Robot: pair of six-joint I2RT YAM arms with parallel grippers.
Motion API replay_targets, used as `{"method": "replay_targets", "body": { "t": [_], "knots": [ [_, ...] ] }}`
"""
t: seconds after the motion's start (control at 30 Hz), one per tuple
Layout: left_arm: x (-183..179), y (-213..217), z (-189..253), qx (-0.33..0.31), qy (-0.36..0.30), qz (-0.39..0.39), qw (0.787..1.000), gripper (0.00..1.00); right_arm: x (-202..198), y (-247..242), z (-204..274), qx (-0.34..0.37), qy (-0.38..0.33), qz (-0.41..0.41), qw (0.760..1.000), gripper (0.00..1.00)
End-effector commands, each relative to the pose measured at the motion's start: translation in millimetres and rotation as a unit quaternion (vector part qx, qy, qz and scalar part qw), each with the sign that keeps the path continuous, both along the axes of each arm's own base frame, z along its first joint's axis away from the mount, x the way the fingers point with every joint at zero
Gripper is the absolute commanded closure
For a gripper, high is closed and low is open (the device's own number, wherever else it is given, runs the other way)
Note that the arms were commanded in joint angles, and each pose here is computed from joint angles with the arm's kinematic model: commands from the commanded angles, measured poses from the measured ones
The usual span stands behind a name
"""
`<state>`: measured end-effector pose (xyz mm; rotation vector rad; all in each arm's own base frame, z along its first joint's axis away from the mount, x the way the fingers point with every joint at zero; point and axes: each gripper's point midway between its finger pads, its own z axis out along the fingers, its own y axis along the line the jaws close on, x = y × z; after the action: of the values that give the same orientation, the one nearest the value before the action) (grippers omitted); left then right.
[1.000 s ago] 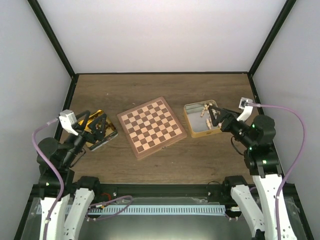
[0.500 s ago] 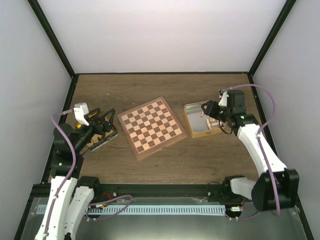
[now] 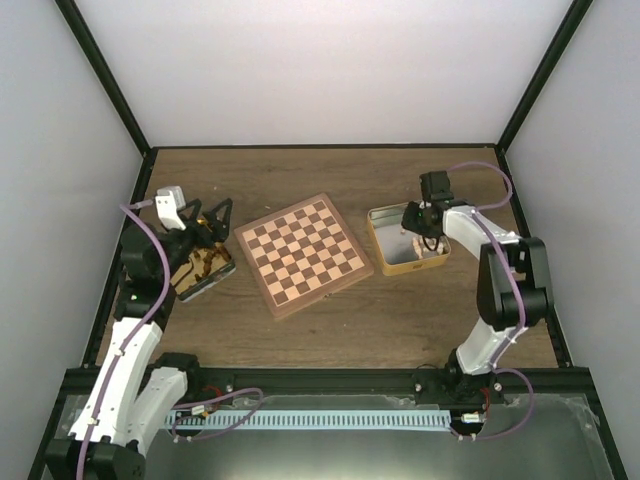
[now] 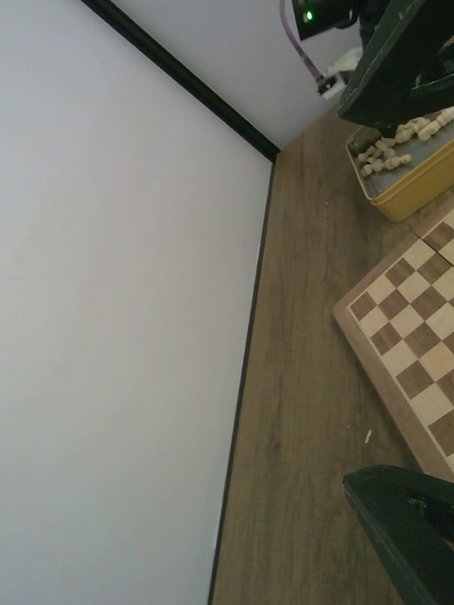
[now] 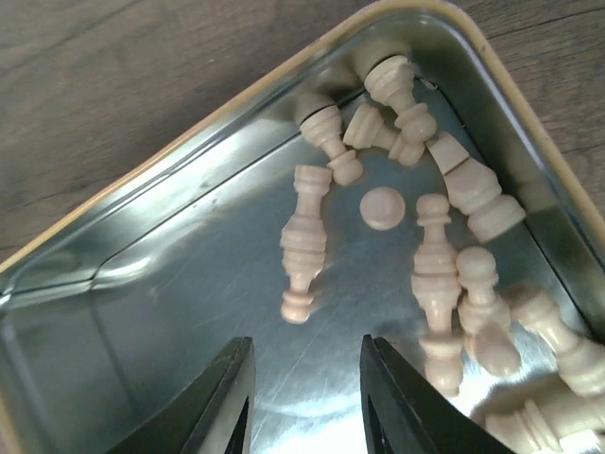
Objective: Set up the chess pieces on the board
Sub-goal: Pick up the chess piece from the storage box.
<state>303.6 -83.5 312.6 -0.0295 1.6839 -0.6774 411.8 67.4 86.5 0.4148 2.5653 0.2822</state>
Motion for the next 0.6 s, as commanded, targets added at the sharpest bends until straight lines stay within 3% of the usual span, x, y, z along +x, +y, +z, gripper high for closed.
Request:
{"method": "replay_targets", "body": {
  "t": [0.0, 0.1, 0.3, 0.57],
  "knots": [
    [3, 5, 19, 0.015, -0.042, 0.014, 0.999, 0.0, 32, 0, 1, -0.039, -0.022, -0.009, 0.999, 0.67],
    [3, 5, 20, 0.018, -0.043, 0.013, 0.999, 0.0, 44, -6, -5, -0.06, -0.019, -0.025, 0.998, 0.68],
    [3, 6, 18, 0.018, -0.042, 0.017, 0.999, 0.0, 49, -34, -21, -0.132, 0.006, -0.076, 0.988, 0.81],
    [5, 6, 16, 0.016, -0.037, 0.016, 0.999, 0.0, 54, -32, -33, -0.136, 0.011, -0.07, 0.988, 0.77]
  ]
}}
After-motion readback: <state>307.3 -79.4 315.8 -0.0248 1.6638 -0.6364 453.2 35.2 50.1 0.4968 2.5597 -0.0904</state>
